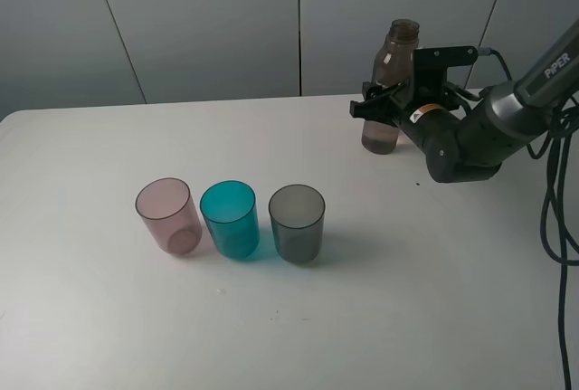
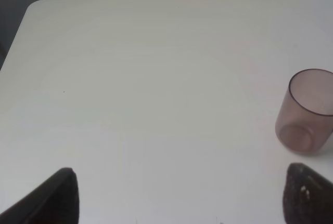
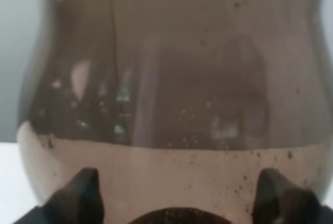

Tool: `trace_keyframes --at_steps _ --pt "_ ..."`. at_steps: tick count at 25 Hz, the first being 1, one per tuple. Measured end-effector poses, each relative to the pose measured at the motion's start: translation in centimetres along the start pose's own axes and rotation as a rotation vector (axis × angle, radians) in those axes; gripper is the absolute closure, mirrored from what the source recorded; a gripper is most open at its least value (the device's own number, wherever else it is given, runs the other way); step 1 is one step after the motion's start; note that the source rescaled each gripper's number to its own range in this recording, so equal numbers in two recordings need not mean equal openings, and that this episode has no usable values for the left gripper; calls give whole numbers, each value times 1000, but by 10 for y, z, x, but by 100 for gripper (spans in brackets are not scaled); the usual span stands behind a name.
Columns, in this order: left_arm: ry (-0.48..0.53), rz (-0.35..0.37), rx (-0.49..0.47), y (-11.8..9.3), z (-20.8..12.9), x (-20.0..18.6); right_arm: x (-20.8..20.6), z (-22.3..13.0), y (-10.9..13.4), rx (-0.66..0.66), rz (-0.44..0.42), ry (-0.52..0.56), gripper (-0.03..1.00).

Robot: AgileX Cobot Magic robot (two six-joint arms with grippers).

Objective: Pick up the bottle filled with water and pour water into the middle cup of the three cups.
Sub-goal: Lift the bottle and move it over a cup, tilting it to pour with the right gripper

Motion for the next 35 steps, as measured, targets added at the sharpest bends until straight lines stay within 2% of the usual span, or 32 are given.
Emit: trace_keyframes --at_steps 9,13,16,20,24,30,35 --pt "0 0 0 0 0 0 0 1 2 -7 10 -5 91" --pt "0 0 0 0 0 0 -3 16 13 -73 88 -38 91" --pt "0 0 0 0 0 0 -9 46 24 -148 164 -123 91" --pt "0 0 0 0 0 0 -12 78 44 -240 263 -224 91" --pt "0 0 0 0 0 0 -14 99 76 -316 356 -288 91" --pt "0 0 0 0 0 0 -23 111 128 -463 497 -324 91" --pt "0 0 0 0 0 0 -36 111 154 -610 603 -388 91"
Point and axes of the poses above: a point on each arm's last joint axis where the gripper is mounted, x pointing out along that axis toward the gripper, y along the wrist's bending axis when the last joint is at zero, z = x × y, the point moved 9 cm from there along x, pointing out along that axis toward the gripper, and after that the axes turned 15 degrees about -x, right-handed, at the moved point
